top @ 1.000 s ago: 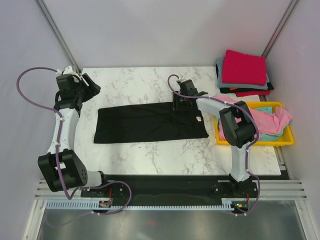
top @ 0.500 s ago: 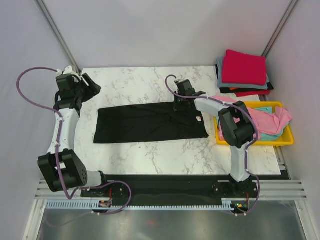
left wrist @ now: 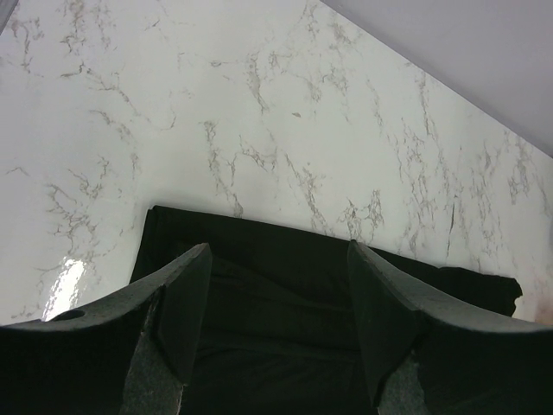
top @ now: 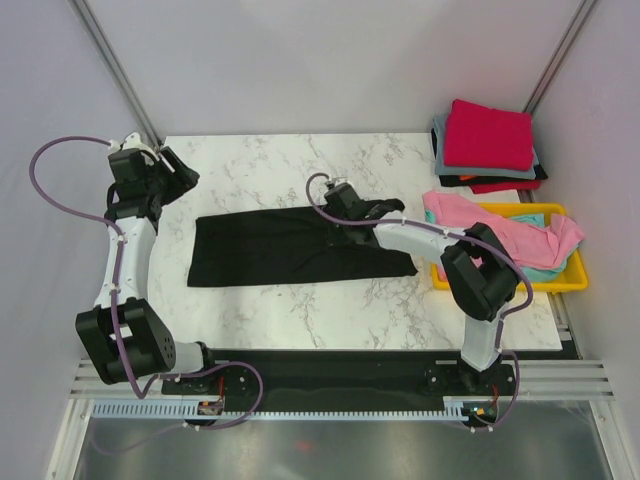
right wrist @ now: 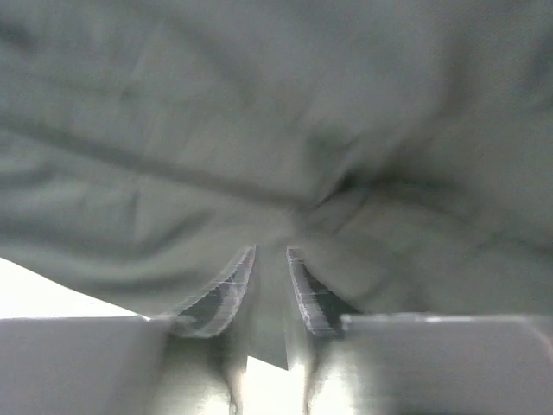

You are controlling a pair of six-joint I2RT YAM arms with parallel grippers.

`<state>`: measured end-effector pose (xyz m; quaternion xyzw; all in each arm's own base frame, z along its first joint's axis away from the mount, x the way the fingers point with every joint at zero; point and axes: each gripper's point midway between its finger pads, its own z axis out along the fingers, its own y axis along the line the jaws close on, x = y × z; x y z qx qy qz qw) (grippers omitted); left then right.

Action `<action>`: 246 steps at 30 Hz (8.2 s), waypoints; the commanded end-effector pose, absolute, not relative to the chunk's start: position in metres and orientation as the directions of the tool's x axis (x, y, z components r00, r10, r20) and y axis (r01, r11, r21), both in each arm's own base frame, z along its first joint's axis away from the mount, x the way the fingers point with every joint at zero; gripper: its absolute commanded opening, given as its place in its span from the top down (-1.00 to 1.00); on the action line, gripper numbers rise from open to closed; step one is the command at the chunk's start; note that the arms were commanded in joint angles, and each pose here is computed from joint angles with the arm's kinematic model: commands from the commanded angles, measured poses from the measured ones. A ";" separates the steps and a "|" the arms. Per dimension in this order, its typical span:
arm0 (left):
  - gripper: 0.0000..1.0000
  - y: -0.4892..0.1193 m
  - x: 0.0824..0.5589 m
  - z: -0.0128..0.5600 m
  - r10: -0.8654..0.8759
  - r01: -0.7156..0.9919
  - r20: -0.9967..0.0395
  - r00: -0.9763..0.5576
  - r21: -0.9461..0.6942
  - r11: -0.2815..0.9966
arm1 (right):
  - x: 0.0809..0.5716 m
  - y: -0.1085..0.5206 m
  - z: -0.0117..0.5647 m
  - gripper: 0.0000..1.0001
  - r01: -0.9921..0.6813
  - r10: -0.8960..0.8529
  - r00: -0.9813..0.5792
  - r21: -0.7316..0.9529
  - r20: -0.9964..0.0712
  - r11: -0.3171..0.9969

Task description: Fold and stack the t-shirts

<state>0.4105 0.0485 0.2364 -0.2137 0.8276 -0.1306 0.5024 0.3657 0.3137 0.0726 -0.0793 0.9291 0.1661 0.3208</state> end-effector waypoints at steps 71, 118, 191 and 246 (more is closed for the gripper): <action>-0.38 -0.092 0.426 0.085 -0.297 -0.138 -0.383 -0.875 -0.391 0.910 | 0.359 0.219 0.021 -0.29 0.047 0.150 -0.909 0.261 -0.389 0.964; -0.39 -0.159 0.297 0.114 -0.003 -0.016 -0.503 -0.864 0.021 1.000 | 0.624 0.387 0.089 -0.65 -0.512 0.332 -0.590 0.659 -0.736 0.551; -0.47 -0.118 0.249 0.231 -0.031 0.126 -0.697 -0.717 -0.173 0.977 | 0.337 0.392 0.162 0.10 -0.540 0.013 -0.747 0.618 -0.665 0.571; -0.41 -0.108 0.237 0.161 -0.116 0.082 -0.638 -0.762 -0.271 0.959 | 0.172 0.344 0.089 0.13 -0.515 -0.212 -0.812 0.497 -0.543 0.699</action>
